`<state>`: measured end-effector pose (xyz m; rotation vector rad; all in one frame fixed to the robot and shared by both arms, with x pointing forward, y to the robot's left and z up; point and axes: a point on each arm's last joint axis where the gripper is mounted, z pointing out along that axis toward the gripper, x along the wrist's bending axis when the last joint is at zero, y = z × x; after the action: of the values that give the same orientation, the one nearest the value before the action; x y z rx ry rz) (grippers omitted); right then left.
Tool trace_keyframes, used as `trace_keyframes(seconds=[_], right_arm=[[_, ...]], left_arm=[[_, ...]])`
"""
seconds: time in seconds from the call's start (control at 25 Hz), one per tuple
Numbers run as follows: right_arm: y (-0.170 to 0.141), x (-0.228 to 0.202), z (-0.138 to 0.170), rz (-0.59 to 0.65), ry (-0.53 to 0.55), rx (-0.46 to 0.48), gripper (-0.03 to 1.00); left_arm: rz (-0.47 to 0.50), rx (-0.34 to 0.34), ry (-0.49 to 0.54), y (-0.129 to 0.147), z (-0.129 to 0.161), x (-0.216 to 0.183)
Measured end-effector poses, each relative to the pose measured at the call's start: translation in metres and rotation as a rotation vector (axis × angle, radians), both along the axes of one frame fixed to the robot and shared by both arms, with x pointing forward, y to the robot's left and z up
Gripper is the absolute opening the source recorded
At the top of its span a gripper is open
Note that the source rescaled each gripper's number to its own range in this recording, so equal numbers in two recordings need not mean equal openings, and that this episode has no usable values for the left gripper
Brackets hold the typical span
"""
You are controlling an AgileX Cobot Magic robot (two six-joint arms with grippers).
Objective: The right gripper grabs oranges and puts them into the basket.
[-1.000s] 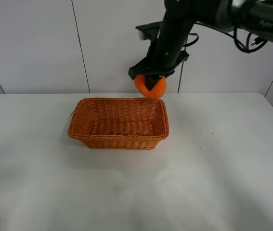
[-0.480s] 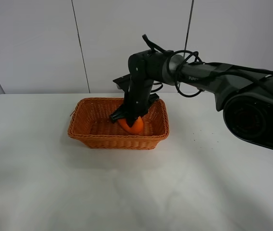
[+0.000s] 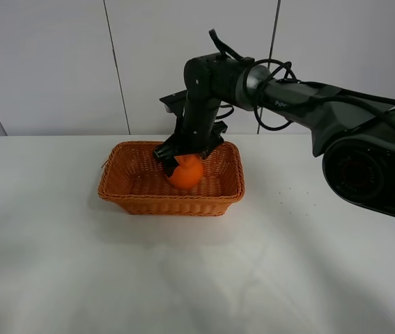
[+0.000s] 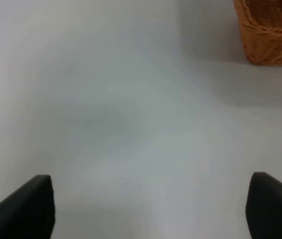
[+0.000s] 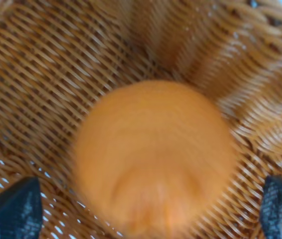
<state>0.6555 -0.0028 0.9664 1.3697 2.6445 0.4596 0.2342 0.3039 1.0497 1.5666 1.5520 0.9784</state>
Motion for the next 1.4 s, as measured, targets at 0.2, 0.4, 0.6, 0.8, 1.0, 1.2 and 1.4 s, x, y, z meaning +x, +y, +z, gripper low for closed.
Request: trace_keyframes(seconds=[0.2, 0.4, 0.6, 0.8, 1.0, 1.2, 1.4], right_arm=[[-0.002, -0.001, 0.031, 0.003, -0.033, 0.004, 1.00], [-0.021, 0.002, 0.082, -0.030, -0.123, 0.048, 1.00], [-0.076, 0.029, 0.093, -0.152, -0.135, 0.039, 1.00], [-0.147, 0.057, 0.092, -0.304, -0.136, 0.025, 1.00], [-0.217, 0.074, 0.092, -0.449, -0.139, 0.013, 1.00], [-0.263, 0.079, 0.091, -0.541, -0.133, 0.006, 1.00], [-0.276, 0.073, 0.105, -0.569, -0.153, 0.019, 1.00]], left_arm=[[0.000, 0.000, 0.000, 0.000, 0.000, 0.000], [0.000, 0.000, 0.000, 0.000, 0.000, 0.000], [0.000, 0.000, 0.000, 0.000, 0.000, 0.000], [0.000, 0.000, 0.000, 0.000, 0.000, 0.000], [0.000, 0.000, 0.000, 0.000, 0.000, 0.000], [0.000, 0.000, 0.000, 0.000, 0.000, 0.000], [0.000, 0.000, 0.000, 0.000, 0.000, 0.000]])
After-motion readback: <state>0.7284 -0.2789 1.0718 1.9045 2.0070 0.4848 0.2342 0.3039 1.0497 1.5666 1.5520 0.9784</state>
